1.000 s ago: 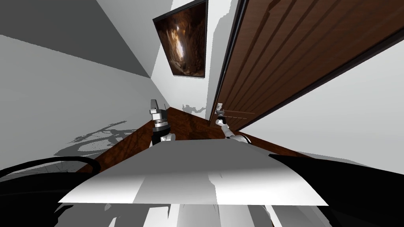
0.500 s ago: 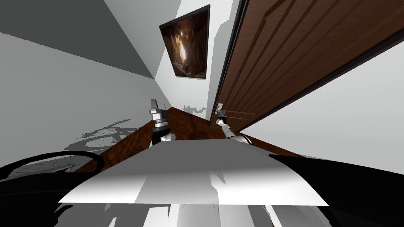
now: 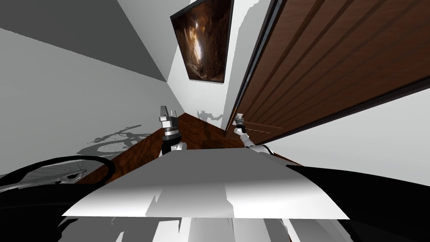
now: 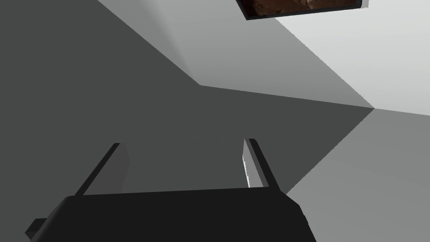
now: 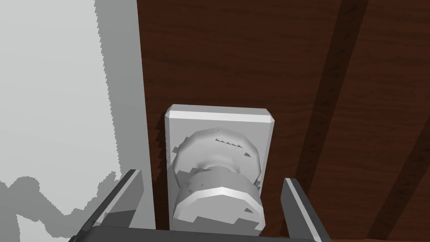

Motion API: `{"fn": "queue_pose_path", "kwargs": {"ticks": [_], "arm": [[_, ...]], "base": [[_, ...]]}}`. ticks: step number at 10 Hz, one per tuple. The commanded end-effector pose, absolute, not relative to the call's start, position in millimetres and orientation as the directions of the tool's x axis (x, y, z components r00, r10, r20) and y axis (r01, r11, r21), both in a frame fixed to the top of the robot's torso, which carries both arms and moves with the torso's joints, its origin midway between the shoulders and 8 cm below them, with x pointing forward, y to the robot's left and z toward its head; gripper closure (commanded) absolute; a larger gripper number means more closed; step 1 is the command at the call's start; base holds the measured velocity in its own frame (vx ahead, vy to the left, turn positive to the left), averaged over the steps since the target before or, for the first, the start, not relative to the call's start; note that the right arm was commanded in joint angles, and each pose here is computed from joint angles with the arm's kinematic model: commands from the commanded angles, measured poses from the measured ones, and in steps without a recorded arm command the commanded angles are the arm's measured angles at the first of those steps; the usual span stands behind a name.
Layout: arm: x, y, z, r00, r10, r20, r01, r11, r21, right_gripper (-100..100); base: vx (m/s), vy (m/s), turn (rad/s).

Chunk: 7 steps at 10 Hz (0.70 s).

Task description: Pull the door open

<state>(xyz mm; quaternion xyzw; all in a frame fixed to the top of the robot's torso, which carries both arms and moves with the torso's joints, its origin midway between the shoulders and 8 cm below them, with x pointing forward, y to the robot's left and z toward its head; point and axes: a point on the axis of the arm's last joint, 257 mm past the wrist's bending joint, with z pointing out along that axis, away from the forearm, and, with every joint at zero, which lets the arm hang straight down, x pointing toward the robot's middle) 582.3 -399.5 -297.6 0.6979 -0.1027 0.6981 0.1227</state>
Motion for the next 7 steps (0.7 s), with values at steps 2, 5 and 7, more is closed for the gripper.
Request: {"fn": "queue_pose_path", "kwargs": {"ticks": [2, 5, 7], "arm": [[582.3, -399.5, -297.6, 0.004, 0.028, 1.0, -0.315, -0.949, 0.028, 100], [582.3, -399.5, -297.6, 0.004, 0.028, 1.0, -0.315, -0.949, 0.028, 100], [582.3, -399.5, -297.6, 0.004, 0.028, 1.0, -0.315, -0.949, 0.028, 100]], "base": [[0.026, -0.005, -0.003], [-0.017, -0.001, 0.003], [0.0, 0.0, 0.0]]}}
